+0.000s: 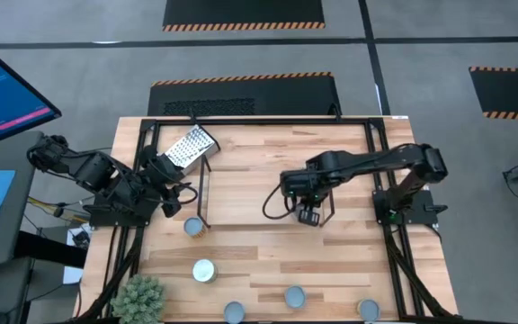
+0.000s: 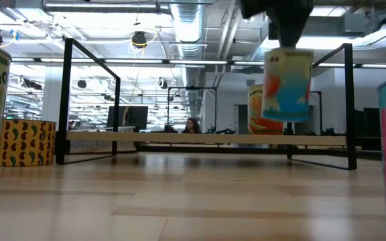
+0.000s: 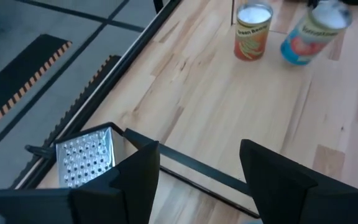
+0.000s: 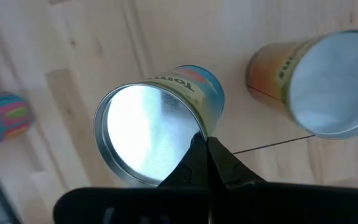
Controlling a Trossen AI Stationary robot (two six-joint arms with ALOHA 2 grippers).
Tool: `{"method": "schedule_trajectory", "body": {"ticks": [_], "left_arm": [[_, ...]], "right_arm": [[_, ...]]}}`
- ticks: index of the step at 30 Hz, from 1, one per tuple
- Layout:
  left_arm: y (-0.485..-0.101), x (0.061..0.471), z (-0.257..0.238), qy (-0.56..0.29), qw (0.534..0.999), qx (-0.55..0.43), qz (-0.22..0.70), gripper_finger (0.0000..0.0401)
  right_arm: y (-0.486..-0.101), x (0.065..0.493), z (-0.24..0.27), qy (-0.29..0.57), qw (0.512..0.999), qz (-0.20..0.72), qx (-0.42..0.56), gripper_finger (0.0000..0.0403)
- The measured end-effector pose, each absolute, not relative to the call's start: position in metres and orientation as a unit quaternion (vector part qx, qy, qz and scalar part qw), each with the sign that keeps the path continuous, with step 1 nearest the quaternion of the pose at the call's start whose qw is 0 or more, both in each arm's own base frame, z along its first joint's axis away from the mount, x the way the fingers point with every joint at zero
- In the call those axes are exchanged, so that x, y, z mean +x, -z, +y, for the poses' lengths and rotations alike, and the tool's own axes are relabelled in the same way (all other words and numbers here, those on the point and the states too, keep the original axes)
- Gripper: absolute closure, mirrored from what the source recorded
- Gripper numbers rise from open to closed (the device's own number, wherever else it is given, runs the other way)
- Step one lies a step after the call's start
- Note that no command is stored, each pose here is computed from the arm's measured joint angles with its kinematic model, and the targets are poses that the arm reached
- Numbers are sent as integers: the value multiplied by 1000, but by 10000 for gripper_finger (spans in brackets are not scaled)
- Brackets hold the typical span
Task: Pick and place cans onto a shelf
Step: Put the canned tomatoes on the shelf
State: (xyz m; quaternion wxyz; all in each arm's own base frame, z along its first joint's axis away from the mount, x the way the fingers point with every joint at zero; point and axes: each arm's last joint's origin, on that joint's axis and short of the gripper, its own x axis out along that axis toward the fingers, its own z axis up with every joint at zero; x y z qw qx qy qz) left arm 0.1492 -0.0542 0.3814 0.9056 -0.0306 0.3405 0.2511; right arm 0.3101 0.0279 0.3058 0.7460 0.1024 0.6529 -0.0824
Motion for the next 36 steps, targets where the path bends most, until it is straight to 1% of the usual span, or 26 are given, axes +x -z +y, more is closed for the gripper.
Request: {"method": "schedule_trajectory", "body": {"ticks": [7, 10, 20, 29, 32, 36], "left_arm": [[-382, 150, -55, -255, 907, -45, 334, 189], [-382, 151, -55, -254, 908, -50, 329, 189], [-382, 151, -55, -253, 908, -47, 330, 189], [-382, 150, -55, -254, 908, -45, 330, 189], [-382, 151, -55, -254, 908, -45, 330, 189], [-382, 151, -55, -254, 908, -45, 330, 189]], "right_arm": [[-287, 316, 17, 74, 735, 669, 87, 402], [-285, 316, 13, 72, 734, 670, 85, 401], [-284, 316, 2, 86, 731, 670, 93, 352], [-284, 316, -9, 100, 730, 668, 105, 344], [-289, 317, -11, 101, 735, 662, 108, 344], [-311, 323, -6, 92, 762, 632, 107, 344]]}}
